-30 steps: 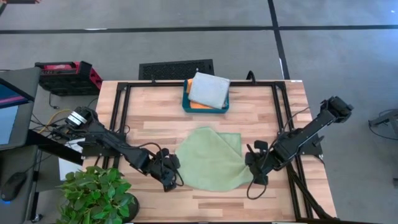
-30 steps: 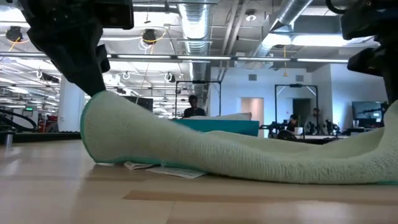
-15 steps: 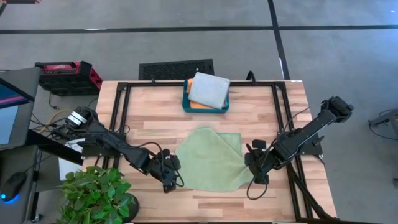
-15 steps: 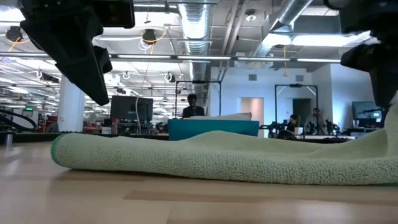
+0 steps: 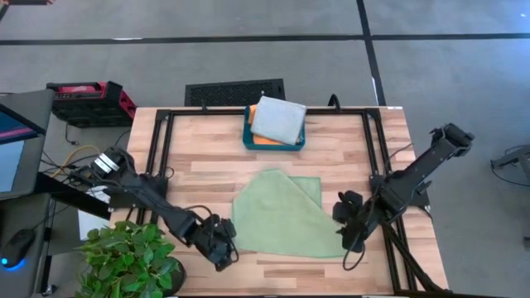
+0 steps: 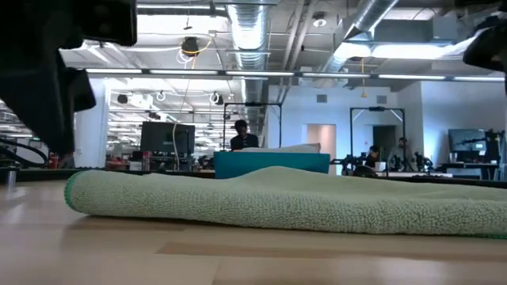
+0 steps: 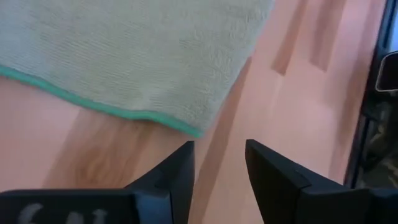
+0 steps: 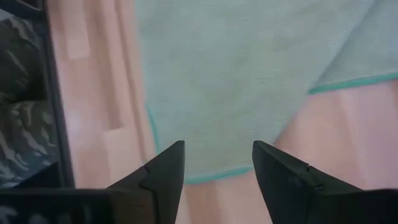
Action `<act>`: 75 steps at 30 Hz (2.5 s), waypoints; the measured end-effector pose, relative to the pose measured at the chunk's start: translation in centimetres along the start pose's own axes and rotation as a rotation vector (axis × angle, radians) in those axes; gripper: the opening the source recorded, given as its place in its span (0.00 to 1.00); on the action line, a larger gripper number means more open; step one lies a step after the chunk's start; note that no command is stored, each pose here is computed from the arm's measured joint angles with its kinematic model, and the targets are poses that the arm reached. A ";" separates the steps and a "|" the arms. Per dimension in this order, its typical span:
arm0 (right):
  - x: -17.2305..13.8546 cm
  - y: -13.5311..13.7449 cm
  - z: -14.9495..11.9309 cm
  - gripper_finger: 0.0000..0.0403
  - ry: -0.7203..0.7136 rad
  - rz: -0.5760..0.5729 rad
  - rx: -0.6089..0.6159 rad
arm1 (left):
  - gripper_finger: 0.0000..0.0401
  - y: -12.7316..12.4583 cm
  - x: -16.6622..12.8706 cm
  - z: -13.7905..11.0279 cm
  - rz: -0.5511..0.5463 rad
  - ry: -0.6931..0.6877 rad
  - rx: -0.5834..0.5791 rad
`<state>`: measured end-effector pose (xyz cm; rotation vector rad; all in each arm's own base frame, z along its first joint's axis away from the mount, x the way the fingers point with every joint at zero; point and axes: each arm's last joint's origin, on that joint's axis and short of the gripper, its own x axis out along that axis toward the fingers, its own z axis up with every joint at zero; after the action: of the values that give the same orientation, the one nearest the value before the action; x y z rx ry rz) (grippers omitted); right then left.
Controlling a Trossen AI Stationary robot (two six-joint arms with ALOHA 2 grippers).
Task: Fold microfiber towels
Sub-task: Fold the green towel
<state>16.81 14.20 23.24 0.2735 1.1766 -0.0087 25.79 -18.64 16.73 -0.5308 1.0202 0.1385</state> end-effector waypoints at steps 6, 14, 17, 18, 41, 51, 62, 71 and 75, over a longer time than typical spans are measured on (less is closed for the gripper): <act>1.4 0.8 -1.3 0.51 0.016 0.015 0.065 | 0.34 0.5 2.4 -1.3 0.088 0.034 -0.001; 1.6 2.5 -1.9 0.51 -0.011 0.093 0.050 | 0.34 -0.2 3.5 -1.0 0.021 -0.031 0.197; 1.6 2.7 -2.3 0.51 -0.004 0.094 0.084 | 0.34 -0.5 3.5 -1.0 0.006 -0.044 0.259; 1.6 2.8 -2.5 0.51 -0.009 0.091 0.092 | 0.34 -0.5 3.5 -1.1 0.014 -0.051 0.266; 1.4 2.4 -4.1 0.51 -0.092 -0.058 0.428 | 0.02 -0.4 3.5 -0.7 0.048 -0.121 0.174; 4.0 0.4 -6.3 0.51 0.053 -0.108 0.845 | 0.00 -1.6 3.0 -0.2 -0.077 -0.165 0.104; 6.1 -0.6 -7.4 0.51 0.064 -0.032 0.868 | 0.00 -2.0 2.2 -0.1 -0.127 -0.159 0.076; 7.2 -1.4 -8.0 0.51 0.072 -0.010 0.881 | 0.00 -2.3 1.2 0.3 -0.159 -0.183 0.067; 7.9 -1.9 -8.5 0.51 0.070 0.054 0.886 | 0.00 -2.3 1.2 0.3 -0.157 -0.183 0.068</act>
<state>11.89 15.28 12.62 1.0896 1.1765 -0.4847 27.47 -20.65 16.68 -0.5240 0.7992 0.0117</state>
